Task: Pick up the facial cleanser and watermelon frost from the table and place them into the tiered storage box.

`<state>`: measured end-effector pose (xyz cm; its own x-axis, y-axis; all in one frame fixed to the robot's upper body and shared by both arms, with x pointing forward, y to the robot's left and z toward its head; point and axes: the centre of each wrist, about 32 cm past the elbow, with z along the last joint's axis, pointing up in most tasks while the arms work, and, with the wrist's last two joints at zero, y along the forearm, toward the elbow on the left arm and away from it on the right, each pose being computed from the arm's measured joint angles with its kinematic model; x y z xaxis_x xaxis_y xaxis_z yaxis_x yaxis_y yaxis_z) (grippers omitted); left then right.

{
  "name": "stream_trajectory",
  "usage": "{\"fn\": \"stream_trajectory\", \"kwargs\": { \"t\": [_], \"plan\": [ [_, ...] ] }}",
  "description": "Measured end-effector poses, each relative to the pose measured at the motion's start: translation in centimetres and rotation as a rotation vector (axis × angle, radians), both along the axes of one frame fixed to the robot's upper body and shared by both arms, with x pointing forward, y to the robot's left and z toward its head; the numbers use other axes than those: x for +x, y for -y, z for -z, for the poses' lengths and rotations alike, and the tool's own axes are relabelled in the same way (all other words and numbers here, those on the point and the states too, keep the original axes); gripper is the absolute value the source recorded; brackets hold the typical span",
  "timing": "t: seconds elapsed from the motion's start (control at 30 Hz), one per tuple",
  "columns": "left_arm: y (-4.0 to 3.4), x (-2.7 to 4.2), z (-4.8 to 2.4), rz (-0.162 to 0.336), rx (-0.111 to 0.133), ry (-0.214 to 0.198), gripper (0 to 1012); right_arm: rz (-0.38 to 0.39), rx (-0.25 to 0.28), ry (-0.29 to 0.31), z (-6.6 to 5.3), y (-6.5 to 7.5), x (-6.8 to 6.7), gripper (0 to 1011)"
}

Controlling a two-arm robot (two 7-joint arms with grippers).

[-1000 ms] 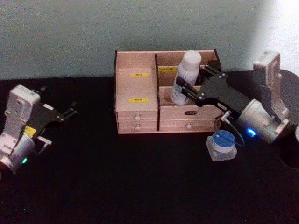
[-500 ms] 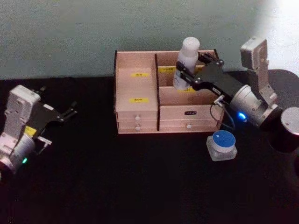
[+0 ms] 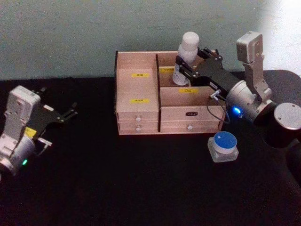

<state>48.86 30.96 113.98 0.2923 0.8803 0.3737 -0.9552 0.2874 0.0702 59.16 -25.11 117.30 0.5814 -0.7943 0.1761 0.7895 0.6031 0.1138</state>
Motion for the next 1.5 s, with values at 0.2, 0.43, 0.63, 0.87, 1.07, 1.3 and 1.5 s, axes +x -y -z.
{"fn": "stream_trajectory", "kwargs": {
  "t": [0.2, 0.43, 0.63, 0.87, 1.07, 1.3, 1.5],
  "plan": [
    [0.0, 0.0, 0.0, 0.0, 0.0, 0.0, 1002, 0.008, 0.003, -0.006, 0.2, -0.2, 0.7, 589],
    [0.0, 0.0, 0.0, 0.0, 0.0, 0.0, 1001, 0.003, -0.002, -0.027, 0.7, -0.3, 1.4, 589],
    [0.0, 0.0, 0.0, 0.0, 0.0, 0.0, 1001, 0.0, -0.007, -0.042, 0.9, -0.4, 1.6, 589],
    [0.0, 0.0, 0.0, 0.0, 0.0, 0.0, 1001, 0.0, -0.019, -0.074, 1.4, -0.5, 1.7, 589],
    [0.0, 0.0, 0.0, 0.0, 0.0, 0.0, 1001, 0.0, -0.029, -0.102, 1.7, -0.5, 1.9, 589],
    [0.0, 0.0, 0.0, 0.0, 0.0, 0.0, 1001, 0.002, -0.04, -0.126, 1.9, -0.7, 2.0, 589],
    [0.0, 0.0, 0.0, 0.0, 0.0, 0.0, 1001, 0.003, -0.041, -0.127, 2.0, -0.7, 2.0, 589]
  ]
}}
